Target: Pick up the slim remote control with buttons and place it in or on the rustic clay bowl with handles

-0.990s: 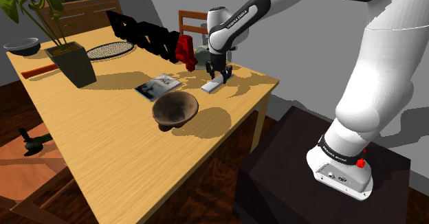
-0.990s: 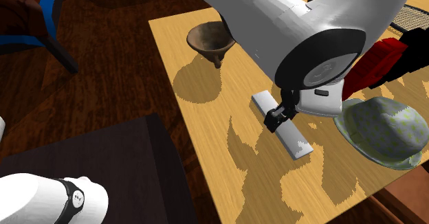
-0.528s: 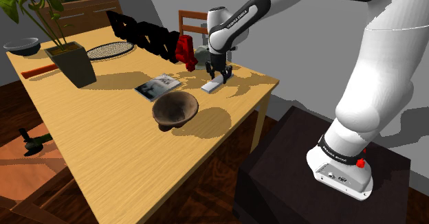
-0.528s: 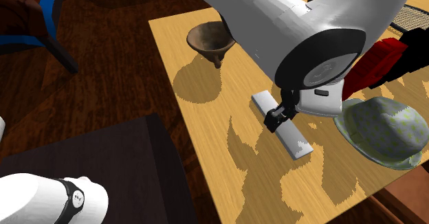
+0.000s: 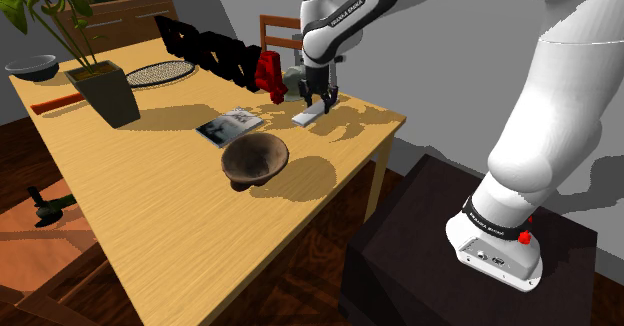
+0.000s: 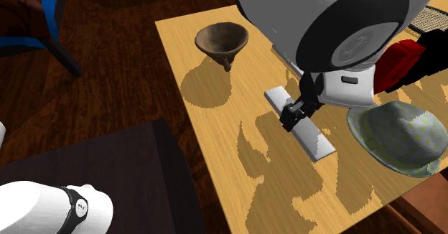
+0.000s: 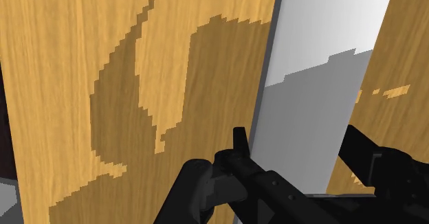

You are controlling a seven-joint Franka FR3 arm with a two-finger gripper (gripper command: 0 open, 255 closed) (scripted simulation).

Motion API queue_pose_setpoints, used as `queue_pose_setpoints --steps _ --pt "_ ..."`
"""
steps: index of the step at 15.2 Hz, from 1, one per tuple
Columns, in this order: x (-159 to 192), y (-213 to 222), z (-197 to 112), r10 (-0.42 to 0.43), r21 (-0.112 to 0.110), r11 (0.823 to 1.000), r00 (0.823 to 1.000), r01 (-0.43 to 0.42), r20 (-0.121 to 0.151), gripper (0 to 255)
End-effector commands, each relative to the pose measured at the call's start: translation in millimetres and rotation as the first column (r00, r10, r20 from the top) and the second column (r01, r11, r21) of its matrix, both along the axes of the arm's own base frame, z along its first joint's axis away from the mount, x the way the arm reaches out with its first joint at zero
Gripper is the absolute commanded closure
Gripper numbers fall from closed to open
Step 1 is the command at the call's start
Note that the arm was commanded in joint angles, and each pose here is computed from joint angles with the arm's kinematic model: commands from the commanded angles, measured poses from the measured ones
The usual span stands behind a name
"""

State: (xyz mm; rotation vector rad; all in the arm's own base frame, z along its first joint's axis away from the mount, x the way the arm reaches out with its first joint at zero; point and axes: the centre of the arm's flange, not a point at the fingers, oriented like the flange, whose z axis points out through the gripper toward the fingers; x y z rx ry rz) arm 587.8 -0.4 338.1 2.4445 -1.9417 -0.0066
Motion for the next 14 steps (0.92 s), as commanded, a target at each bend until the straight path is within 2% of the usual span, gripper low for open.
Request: queue_pose_setpoints --steps 1,14 --pt "-0.6 -0.7 11.3 0.000 0.000 1.000 1.000 0.000 0.000 255" --pt "-0.6 -0.7 80.0 0.000 0.000 1.000 1.000 0.000 0.000 255"
